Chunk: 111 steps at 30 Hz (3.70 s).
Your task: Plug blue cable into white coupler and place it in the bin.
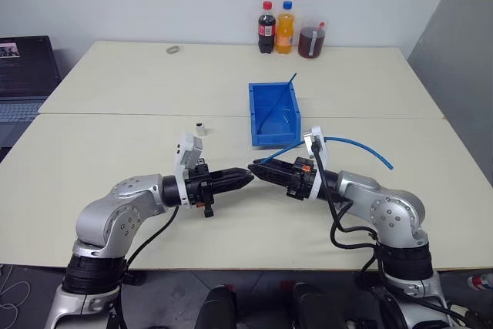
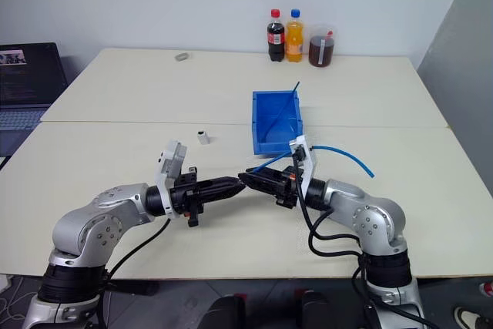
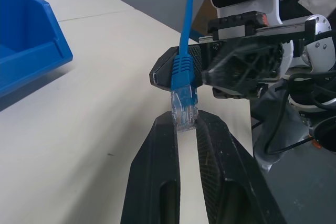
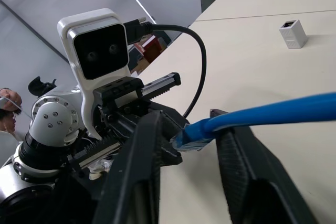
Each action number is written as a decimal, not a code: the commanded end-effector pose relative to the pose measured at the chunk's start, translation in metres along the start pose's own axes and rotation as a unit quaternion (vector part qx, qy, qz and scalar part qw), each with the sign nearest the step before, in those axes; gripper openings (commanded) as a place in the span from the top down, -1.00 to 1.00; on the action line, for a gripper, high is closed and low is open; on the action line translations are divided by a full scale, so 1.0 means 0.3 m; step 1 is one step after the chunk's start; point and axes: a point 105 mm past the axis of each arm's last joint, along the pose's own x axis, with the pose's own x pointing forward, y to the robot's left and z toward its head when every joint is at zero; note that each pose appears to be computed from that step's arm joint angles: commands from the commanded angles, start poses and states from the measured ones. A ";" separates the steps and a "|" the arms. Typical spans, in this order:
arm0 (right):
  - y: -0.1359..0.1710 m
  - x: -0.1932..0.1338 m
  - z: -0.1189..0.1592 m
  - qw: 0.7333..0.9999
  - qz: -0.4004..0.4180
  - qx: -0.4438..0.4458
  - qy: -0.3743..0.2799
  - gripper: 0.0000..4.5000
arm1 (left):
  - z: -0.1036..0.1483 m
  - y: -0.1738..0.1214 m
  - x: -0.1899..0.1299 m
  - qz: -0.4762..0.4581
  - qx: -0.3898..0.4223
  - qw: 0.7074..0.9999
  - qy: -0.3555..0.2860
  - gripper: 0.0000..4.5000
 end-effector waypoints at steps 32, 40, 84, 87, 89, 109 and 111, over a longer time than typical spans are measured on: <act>-0.036 -0.004 0.040 0.998 -0.026 -0.041 -0.029 0.95 | -0.109 0.333 -0.223 0.421 0.144 0.894 0.056 -1.00; -0.038 0.006 0.050 0.998 -0.027 -0.053 -0.030 0.95 | -0.095 0.466 -0.189 0.550 0.112 0.826 0.049 -1.00; -0.035 -0.005 0.051 0.996 -0.046 -0.056 -0.044 0.95 | -0.004 0.635 -0.097 0.542 0.102 0.833 0.044 0.65; -0.033 -0.025 0.051 0.996 -0.050 -0.062 -0.042 0.95 | -0.013 0.571 -0.080 0.469 0.108 0.875 0.037 0.65; -0.028 -0.042 0.044 0.995 -0.053 -0.080 -0.031 0.95 | -0.032 0.506 -0.068 0.404 0.112 0.907 0.047 0.65; 0.022 -0.095 -0.021 0.962 -0.015 -0.262 0.072 0.95 | -0.249 0.116 -0.007 -0.069 0.234 0.927 0.285 0.65; 0.025 -0.065 -0.032 0.955 0.004 -0.285 0.086 0.95 | -0.251 0.124 -0.001 -0.074 0.235 0.926 0.287 0.65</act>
